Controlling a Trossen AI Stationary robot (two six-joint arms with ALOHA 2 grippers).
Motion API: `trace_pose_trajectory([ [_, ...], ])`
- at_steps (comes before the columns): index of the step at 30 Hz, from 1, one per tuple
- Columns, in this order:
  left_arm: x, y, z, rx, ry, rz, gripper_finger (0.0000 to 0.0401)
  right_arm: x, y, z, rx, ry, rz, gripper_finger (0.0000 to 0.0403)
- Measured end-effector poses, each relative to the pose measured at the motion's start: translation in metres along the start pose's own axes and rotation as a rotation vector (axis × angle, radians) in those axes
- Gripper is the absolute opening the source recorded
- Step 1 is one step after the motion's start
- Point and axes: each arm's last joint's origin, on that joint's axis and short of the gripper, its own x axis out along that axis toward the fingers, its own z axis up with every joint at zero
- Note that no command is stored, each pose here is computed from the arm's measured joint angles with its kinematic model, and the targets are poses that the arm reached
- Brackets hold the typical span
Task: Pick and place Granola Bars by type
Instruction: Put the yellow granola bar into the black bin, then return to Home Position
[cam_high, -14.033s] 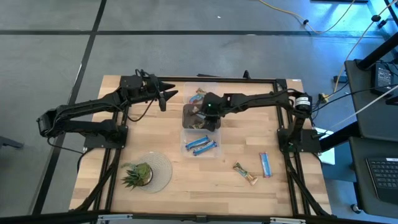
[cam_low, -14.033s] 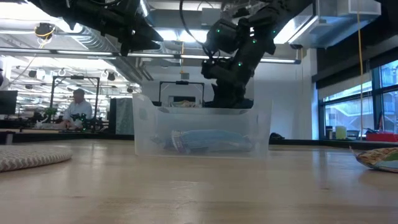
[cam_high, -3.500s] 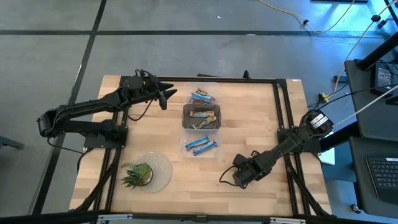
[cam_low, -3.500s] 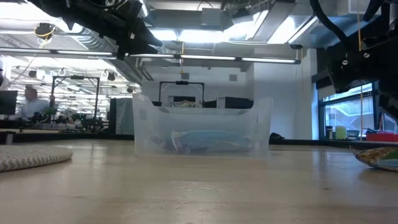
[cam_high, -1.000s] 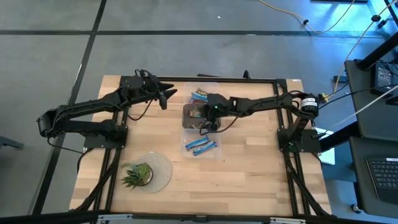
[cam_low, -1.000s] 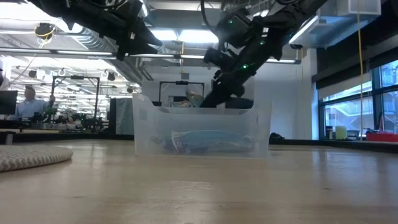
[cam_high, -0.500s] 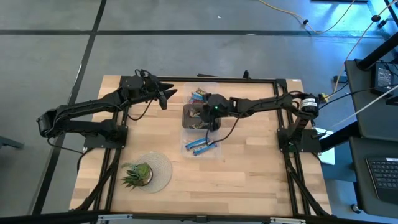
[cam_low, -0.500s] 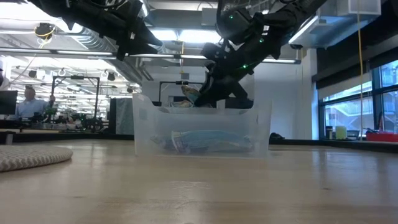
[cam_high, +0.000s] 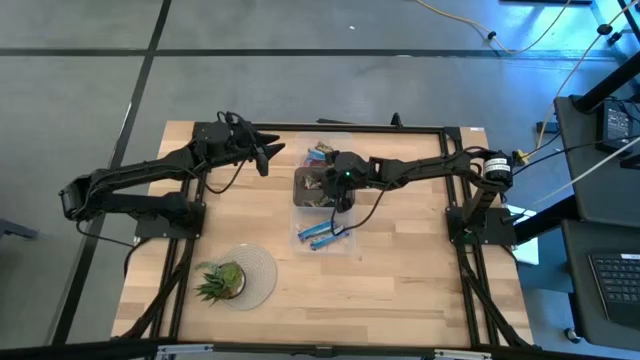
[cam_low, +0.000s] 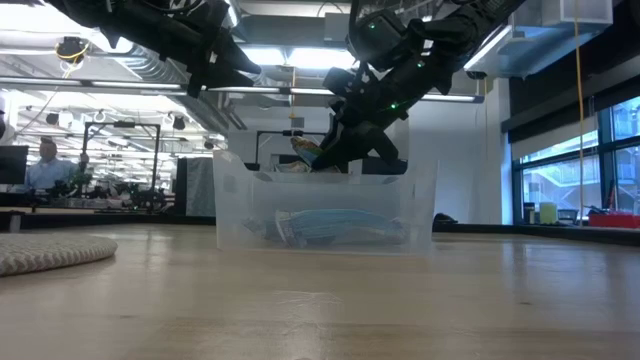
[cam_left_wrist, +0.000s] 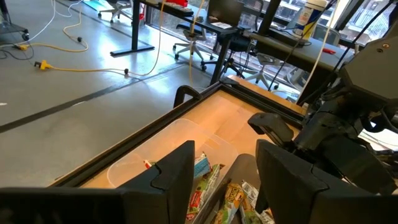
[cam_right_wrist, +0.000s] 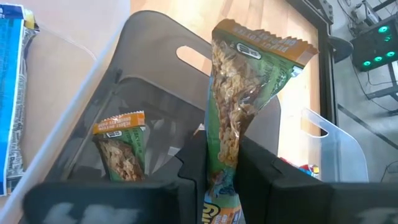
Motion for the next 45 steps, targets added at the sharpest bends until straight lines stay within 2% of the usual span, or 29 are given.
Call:
trace_pose_trajectory([
  [14,0.000,0.000,0.000,-0.016,0.000,0.000,0.0164,0.000,0.001,0.000,0.006,-0.014,0.030,0.0076],
  [22,0.000,0.000,0.000,0.001,0.001,-0.002,0.0164,0.000,0.002,0.000,0.055,-0.015,0.046,0.0149],
  [25,-0.002,-0.002,0.001,0.023,0.006,-0.055,0.0164,-0.001,0.000,-0.001,0.093,0.040,-0.030,0.0177],
  [27,-0.009,-0.005,0.005,0.035,-0.010,-0.117,0.0166,-0.006,-0.002,0.000,0.190,0.072,-0.082,0.0190],
  [29,-0.019,-0.008,0.010,0.054,-0.034,-0.178,0.0166,-0.017,-0.006,0.004,0.297,0.054,-0.084,0.0196],
  [34,-0.053,-0.013,0.015,0.074,-0.054,-0.245,0.0163,-0.061,-0.010,0.013,0.463,0.026,0.043,0.0200],
  [39,-0.086,-0.015,0.011,0.089,-0.054,-0.225,0.0162,-0.109,-0.006,0.006,0.603,-0.016,0.034,0.0201],
  [45,-0.111,-0.011,-0.007,0.107,-0.153,-0.175,0.0162,-0.155,0.016,-0.023,0.750,-0.133,0.000,0.0201],
])
